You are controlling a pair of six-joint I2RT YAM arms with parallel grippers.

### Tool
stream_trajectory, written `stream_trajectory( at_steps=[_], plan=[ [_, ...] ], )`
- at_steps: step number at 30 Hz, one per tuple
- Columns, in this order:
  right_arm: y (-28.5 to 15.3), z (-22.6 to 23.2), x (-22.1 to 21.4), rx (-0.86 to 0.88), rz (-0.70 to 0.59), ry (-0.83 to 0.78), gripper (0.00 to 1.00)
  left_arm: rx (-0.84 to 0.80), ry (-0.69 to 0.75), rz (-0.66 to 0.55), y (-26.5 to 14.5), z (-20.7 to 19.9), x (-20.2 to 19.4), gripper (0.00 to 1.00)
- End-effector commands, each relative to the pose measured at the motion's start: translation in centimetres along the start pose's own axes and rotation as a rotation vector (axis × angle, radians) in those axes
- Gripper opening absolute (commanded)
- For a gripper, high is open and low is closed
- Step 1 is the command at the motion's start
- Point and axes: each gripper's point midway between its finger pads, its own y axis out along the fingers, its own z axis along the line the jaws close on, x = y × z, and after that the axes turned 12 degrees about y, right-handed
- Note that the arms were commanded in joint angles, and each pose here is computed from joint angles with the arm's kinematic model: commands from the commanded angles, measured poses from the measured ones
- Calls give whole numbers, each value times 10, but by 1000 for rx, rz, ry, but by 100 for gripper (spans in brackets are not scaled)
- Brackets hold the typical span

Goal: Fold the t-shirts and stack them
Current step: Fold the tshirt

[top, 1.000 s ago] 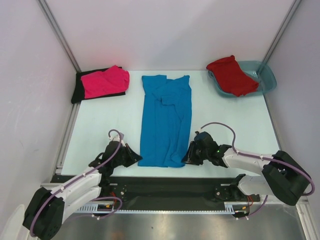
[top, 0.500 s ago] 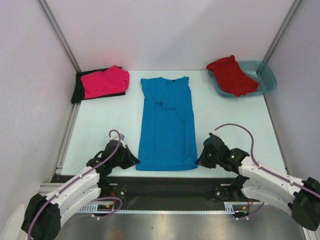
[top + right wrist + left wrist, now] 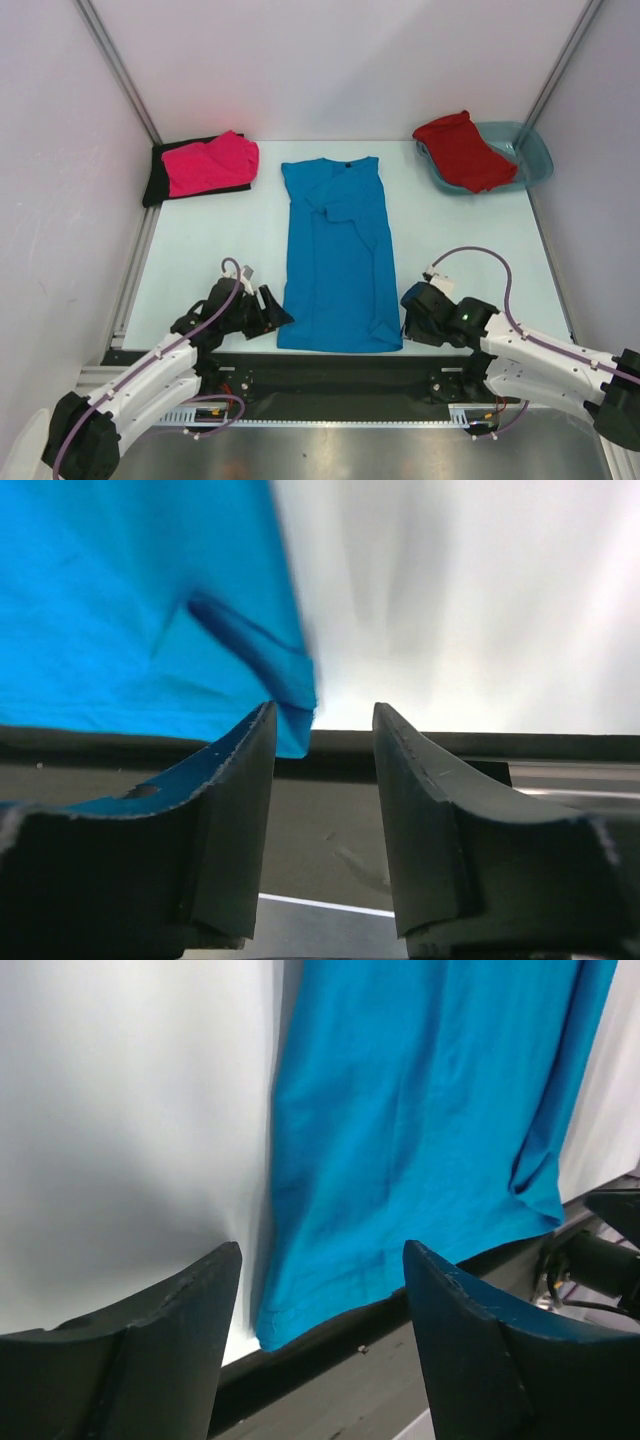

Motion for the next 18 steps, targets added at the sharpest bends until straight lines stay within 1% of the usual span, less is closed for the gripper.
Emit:
stream_trajectory(
  at_steps=[1, 4, 5, 6, 9, 11, 15, 18],
  plan=[
    [-18, 21, 21, 40, -109, -72, 50, 38, 26, 15, -2, 5, 0, 74],
    [-21, 39, 21, 105, -119, -122, 50, 25, 43, -5, -3, -2, 9, 75],
    [-20, 44, 18, 132, -110, -181, 50, 25, 50, -4, -2, -2, 11, 77],
    [-19, 51, 18, 157, -111, -183, 50, 23, 54, -2, -1, -4, 12, 77],
    [-12, 56, 16, 166, -104, -251, 51, -9, 71, -2, 2, -14, 19, 77],
    [-3, 54, 14, 134, -94, -296, 52, -23, 81, -10, 4, -19, 26, 77],
    [10, 58, 16, 120, -109, -416, 52, -41, 96, -2, 7, -25, 29, 77],
    [14, 63, 20, 124, -128, -464, 52, -38, 100, -2, 7, -24, 30, 77]
  ],
)
